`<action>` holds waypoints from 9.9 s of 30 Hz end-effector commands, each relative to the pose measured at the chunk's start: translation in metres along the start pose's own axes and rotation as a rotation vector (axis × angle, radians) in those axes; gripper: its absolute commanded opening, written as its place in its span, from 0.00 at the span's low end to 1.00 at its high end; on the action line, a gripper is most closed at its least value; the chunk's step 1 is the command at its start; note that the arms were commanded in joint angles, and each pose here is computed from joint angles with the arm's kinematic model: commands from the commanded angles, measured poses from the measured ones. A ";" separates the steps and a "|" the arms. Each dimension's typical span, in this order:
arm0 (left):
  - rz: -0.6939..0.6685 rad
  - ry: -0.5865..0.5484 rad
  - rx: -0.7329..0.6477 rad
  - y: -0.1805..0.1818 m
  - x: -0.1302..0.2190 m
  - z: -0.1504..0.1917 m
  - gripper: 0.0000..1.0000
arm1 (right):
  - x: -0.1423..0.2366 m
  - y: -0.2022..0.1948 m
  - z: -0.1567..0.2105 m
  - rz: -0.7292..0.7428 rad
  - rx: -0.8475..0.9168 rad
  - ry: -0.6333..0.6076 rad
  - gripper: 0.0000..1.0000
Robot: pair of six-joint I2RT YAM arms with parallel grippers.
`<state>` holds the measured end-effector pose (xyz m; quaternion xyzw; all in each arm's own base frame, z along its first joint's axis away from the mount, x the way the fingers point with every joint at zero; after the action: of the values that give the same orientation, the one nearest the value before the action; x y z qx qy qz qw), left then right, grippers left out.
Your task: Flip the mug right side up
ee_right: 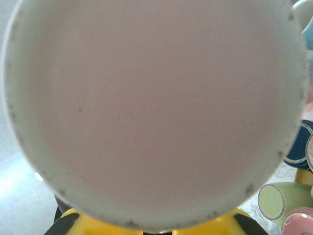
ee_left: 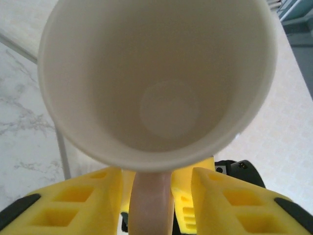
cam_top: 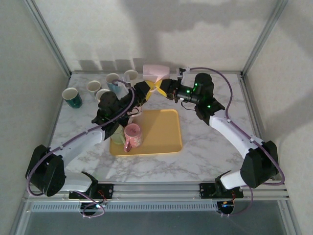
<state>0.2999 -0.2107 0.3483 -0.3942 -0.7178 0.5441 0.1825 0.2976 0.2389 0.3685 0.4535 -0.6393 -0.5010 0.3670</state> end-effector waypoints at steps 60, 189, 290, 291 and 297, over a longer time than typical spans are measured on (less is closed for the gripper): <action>-1.419 -0.351 -0.395 0.049 0.187 -0.116 0.00 | 0.075 -0.032 0.033 0.791 0.570 0.186 0.64; -0.653 0.231 -0.243 0.092 0.150 -0.029 0.57 | -0.028 -0.154 0.056 1.200 0.550 0.324 0.64; -0.202 0.208 -0.291 -0.004 0.112 -0.013 0.59 | 0.052 0.029 0.071 0.379 0.815 -0.013 0.00; -0.161 0.203 -0.304 -0.011 0.110 -0.009 0.59 | 0.053 0.036 0.069 0.346 0.806 -0.029 0.00; 0.041 0.114 -0.316 -0.038 0.099 0.009 0.59 | 0.057 0.073 0.056 0.143 0.757 -0.133 0.00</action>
<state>0.2250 -0.1387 0.3408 -0.4312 -0.7858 0.3772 0.2329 0.2195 0.2109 0.3504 0.4032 -0.8480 -0.1575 0.3060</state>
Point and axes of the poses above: each hand's point on the last joint's axis, 136 mm out from that joint toward the fingers, its own x axis back along the fingers, its own y axis along the line the jaws close on, z = x × y, the point moved 8 cm from there along x, back along the fingers, and after that the axes turned 5 degrees about -x, right-handed, at the moved point
